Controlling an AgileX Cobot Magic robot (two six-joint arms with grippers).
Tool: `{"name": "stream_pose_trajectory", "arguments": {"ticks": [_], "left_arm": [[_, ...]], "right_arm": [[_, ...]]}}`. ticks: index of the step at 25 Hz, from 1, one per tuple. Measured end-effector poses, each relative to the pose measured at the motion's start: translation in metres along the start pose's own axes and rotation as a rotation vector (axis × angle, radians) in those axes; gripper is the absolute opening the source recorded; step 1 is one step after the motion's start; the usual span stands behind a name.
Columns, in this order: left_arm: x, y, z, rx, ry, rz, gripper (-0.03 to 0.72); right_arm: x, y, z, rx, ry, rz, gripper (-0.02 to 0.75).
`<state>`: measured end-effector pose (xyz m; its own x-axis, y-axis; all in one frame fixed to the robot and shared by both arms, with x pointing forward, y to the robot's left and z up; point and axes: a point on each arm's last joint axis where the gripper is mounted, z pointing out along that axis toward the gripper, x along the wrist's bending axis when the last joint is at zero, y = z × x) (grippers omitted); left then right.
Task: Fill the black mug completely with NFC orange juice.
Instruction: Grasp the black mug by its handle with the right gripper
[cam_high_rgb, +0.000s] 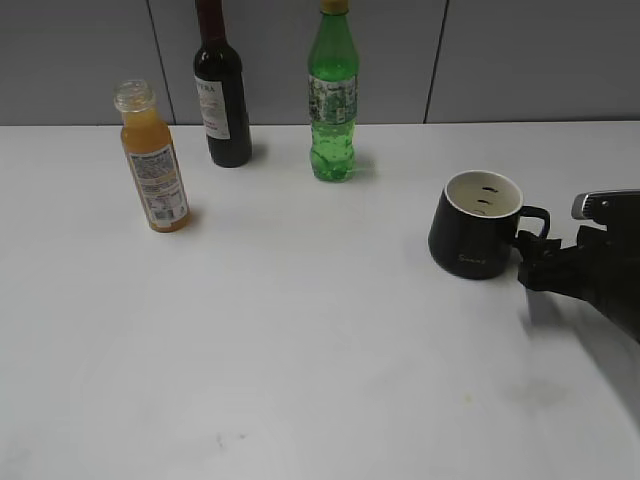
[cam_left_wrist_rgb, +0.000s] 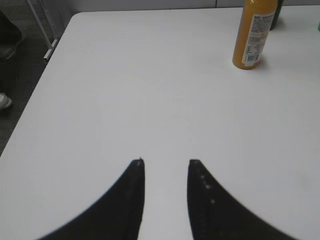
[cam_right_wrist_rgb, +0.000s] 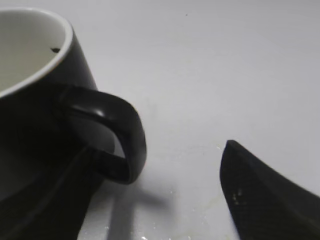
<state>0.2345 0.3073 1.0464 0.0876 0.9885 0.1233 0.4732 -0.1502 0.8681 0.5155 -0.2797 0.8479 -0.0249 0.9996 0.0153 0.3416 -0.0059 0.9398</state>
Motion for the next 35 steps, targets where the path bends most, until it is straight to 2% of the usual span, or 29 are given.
{"name": "stream_pose_trajectory", "arguments": {"ticks": [18,27,35], "left_arm": [[0.0,0.0,0.0,0.0,0.0,0.0,0.236],[0.0,0.0,0.0,0.0,0.0,0.0,0.236],[0.0,0.0,0.0,0.0,0.0,0.0,0.236]], "right_arm": [[0.0,-0.001,0.002,0.003,0.0,0.0,0.595],[0.0,0.008,0.012,-0.042,-0.007,0.005,0.595],[0.0,0.001,0.027,-0.039,-0.008,0.006,0.595]]}}
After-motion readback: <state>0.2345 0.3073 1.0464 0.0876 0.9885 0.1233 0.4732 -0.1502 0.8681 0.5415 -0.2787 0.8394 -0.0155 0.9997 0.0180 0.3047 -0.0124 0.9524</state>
